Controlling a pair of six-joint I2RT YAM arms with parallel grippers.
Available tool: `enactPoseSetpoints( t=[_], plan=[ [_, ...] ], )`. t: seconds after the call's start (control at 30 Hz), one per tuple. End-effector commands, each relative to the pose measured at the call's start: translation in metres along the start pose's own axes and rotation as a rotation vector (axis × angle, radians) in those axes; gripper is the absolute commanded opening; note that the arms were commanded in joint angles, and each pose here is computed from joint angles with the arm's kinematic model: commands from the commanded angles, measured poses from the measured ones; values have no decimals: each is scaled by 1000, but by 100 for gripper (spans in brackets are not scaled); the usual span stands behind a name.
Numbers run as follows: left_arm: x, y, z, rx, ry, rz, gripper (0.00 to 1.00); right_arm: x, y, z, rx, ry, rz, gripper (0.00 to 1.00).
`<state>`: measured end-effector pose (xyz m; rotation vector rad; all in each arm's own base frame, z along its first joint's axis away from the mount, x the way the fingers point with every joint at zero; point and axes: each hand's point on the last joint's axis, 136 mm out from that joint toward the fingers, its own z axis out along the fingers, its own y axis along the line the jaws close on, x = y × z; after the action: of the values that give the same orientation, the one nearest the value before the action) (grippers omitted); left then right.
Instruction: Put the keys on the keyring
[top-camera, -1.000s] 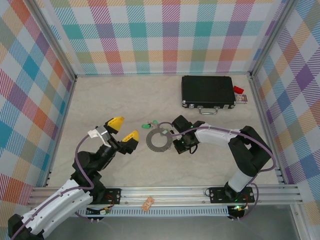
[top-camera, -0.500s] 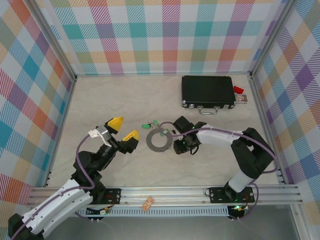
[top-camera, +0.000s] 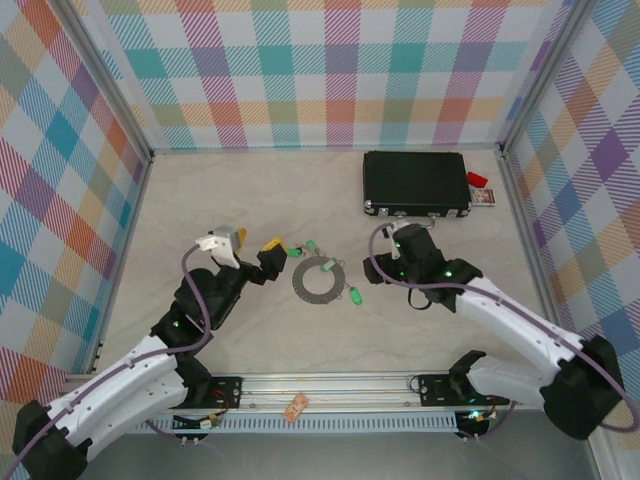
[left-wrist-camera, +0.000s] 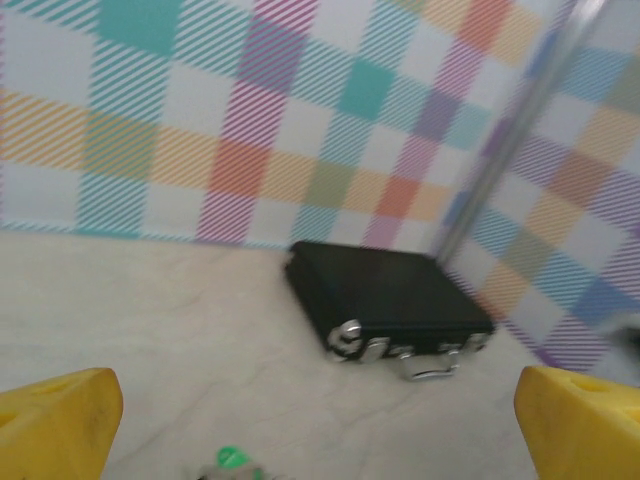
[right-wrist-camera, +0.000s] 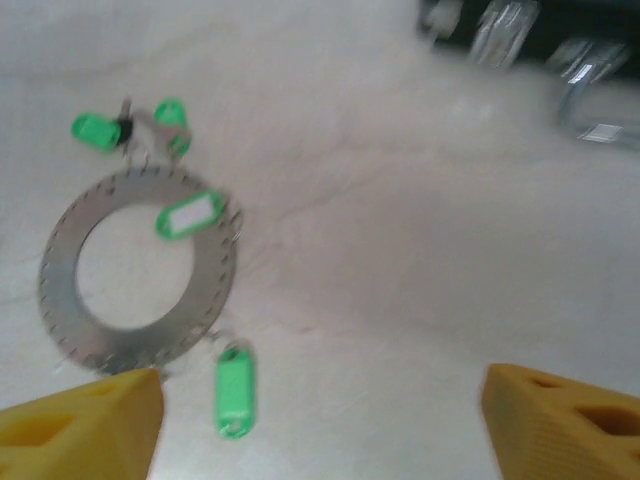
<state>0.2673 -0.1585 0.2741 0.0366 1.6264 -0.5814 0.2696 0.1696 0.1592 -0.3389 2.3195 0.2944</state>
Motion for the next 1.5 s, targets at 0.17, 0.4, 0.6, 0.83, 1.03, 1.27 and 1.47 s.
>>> enactPoseSetpoints(
  t=[0.17, 0.4, 0.6, 0.83, 1.03, 1.27, 1.47],
  plan=[
    [16, 65, 10, -432, 174, 137, 100, -38, -79, -33, 294, -330, 89, 99],
    [-3, 126, 8, -683, 185, 308, 100, -40, -124, -30, 468, -441, 135, 99],
    [10, 184, 22, -794, 262, 263, 100, -46, -152, -10, 556, -463, 101, 99],
    [49, 235, 29, -886, 301, 303, 100, -31, -200, 14, 689, -399, 162, 99],
    [82, 252, 45, -830, 278, 305, 100, -18, -218, 47, 716, -341, 104, 99],
    [96, 243, 67, -677, 248, 297, 100, -17, -215, 55, 620, -324, 108, 99],
    [105, 244, 62, -616, 178, 272, 100, -18, -198, 59, 418, -467, 132, 99]
  ],
)
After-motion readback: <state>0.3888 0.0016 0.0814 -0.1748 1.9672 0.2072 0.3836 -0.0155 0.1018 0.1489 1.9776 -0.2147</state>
